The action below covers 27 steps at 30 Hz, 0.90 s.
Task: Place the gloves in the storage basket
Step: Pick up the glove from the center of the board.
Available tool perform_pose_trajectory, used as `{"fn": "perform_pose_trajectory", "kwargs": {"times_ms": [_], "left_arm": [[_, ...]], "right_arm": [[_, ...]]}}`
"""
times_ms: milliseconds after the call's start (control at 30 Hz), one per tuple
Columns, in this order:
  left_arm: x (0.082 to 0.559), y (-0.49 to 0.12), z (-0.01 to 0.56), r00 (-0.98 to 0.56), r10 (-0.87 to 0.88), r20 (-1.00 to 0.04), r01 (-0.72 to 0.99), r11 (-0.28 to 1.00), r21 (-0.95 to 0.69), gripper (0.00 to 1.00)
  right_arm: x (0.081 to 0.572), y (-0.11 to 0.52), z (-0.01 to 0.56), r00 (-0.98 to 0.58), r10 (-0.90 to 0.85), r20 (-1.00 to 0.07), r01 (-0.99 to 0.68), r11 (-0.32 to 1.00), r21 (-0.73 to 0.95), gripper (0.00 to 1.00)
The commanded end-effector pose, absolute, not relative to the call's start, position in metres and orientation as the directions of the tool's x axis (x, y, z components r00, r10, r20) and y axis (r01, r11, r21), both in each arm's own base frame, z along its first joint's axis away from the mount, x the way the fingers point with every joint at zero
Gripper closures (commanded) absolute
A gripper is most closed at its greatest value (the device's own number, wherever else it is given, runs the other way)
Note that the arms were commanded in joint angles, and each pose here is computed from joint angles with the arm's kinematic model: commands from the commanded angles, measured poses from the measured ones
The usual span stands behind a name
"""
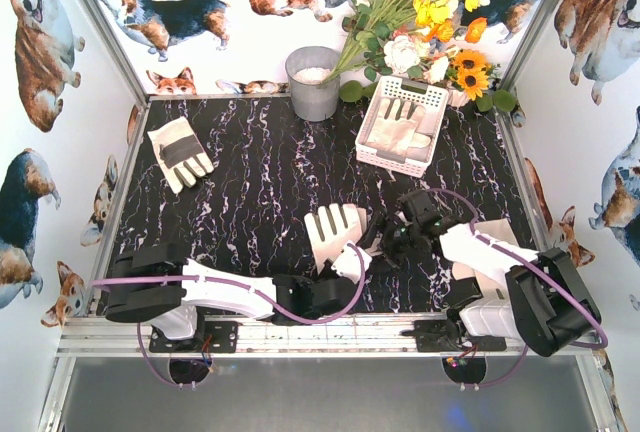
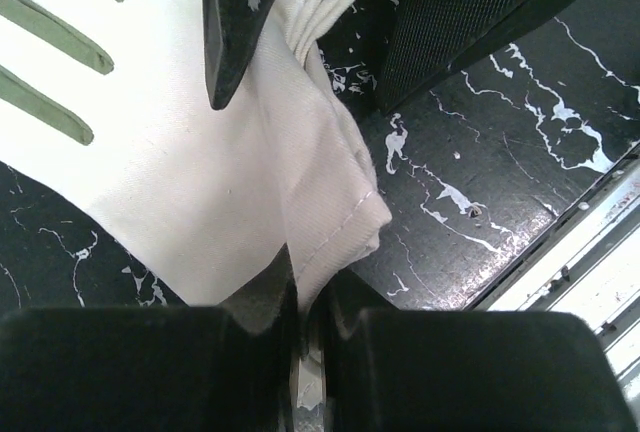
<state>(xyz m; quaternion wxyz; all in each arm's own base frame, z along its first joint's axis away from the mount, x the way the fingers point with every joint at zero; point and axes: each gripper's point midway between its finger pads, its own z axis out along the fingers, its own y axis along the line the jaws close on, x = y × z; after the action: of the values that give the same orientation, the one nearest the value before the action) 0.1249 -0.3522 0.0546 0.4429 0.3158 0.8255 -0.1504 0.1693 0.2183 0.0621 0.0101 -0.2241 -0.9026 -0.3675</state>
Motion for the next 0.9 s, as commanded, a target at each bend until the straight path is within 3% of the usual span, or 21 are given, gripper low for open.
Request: {"fn": "perform_pose_trajectory", "kwargs": {"times_ms": [0,333,467,867], "left_arm": [[0.125,-0.362,0.07,-0.417,0.319,-0.851,0.653,0.757,-0.036,1.0],[0.12,-0.361,0.069,-0.421,0.328,-0.846,0.676,0.735,-0.052,1.0],[0.119,-0.361,0.07,-0.421,0.329,-0.845,0.679,0.732,-0.053,1.0],[0.119,-0.362,0.069,-0.437,0.338,-0.834,0.679,0.732,-0.06,1.0]], "right_arm": [[0.191,0.225,0.072,-0.885,0.45,0.12,0.383,0.557,0.737,0.23],[0.201,0.23,0.068,-0.9,0.432,0.064,0.318,0.548,0.773,0.23],[0.2,0.231,0.065,-0.904,0.422,0.065,0.311,0.547,0.777,0.29],[0.186,0.23,0.067,-0.94,0.338,0.047,0.247,0.577,0.779,0.78]]}}
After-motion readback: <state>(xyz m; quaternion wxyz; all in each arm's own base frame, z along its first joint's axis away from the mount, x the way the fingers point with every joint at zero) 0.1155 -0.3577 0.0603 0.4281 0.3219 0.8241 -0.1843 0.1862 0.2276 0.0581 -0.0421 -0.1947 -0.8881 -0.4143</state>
